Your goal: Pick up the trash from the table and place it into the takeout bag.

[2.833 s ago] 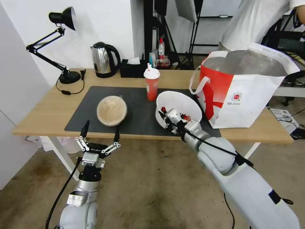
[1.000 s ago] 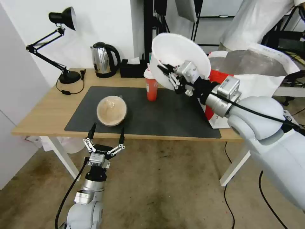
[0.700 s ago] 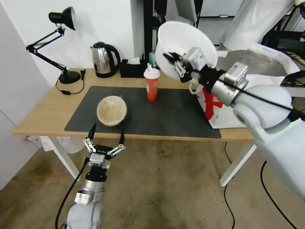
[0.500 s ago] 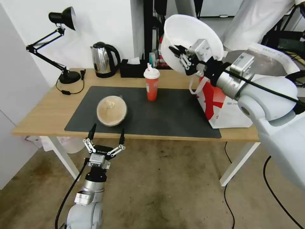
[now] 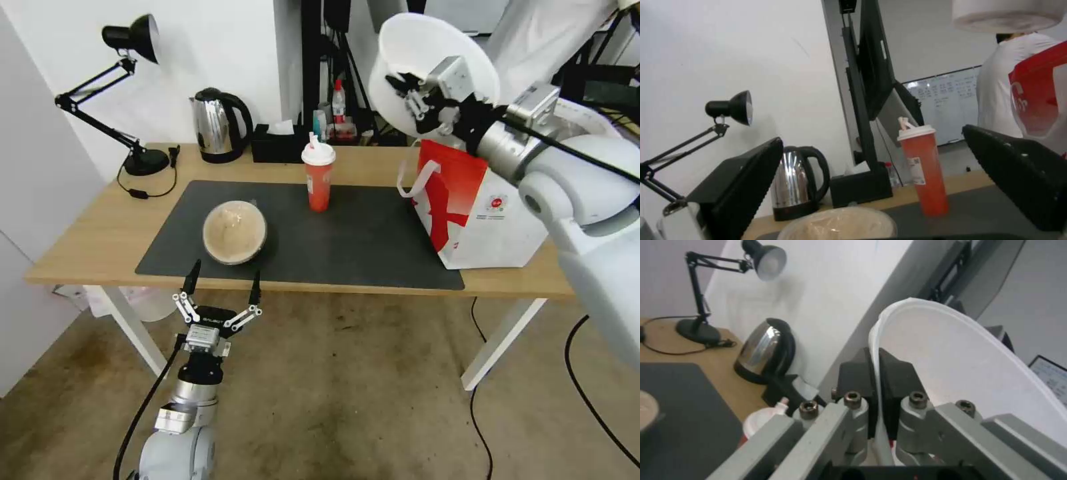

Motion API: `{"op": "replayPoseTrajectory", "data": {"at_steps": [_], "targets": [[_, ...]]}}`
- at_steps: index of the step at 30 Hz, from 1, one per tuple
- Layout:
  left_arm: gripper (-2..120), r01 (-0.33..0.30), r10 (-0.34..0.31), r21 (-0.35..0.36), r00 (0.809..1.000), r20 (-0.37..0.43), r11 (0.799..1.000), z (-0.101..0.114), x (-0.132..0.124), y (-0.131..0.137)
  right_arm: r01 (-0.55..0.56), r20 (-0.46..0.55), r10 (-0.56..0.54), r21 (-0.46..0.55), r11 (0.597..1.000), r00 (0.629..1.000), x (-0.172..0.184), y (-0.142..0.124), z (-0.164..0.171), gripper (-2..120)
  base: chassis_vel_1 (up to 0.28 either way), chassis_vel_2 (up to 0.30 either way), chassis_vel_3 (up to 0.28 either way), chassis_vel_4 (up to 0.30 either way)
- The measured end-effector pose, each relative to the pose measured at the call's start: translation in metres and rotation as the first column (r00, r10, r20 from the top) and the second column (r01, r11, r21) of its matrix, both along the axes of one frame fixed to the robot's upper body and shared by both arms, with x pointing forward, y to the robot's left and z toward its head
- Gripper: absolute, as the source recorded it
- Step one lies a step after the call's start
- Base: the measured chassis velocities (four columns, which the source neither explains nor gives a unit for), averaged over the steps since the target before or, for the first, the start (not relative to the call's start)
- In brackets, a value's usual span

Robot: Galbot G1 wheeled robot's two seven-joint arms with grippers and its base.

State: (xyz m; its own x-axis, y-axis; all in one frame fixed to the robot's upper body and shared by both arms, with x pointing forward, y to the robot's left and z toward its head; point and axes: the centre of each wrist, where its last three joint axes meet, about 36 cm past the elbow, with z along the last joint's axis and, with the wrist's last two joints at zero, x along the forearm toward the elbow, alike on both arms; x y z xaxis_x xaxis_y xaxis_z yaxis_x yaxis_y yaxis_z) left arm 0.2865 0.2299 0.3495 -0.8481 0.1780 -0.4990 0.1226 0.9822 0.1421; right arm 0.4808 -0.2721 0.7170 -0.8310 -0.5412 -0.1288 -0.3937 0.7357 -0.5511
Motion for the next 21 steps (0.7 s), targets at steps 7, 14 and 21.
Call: {"op": "replayPoseTrajectory", "data": {"at_steps": [7,14,21], "targets": [[100,0.003,-0.003,-0.001,1.0,0.001,1.0,0.001,-0.001,-0.001,0.042,0.008,-0.042,0.001,0.999,0.999,-0.001,-0.016,0.001,0,0.0,0.0,0.0,0.0],[100,0.005,-0.005,0.0,1.0,0.003,1.0,0.001,-0.001,-0.002,0.088,0.015,-0.088,0.011,0.996,0.996,-0.004,-0.035,-0.001,0,0.0,0.0,0.0,0.0],[100,0.005,-0.005,0.001,1.0,0.004,1.0,0.001,-0.004,-0.002,0.123,0.004,-0.123,0.016,0.992,0.992,-0.008,-0.048,-0.015,0,0.0,0.0,0.0,0.0]]}}
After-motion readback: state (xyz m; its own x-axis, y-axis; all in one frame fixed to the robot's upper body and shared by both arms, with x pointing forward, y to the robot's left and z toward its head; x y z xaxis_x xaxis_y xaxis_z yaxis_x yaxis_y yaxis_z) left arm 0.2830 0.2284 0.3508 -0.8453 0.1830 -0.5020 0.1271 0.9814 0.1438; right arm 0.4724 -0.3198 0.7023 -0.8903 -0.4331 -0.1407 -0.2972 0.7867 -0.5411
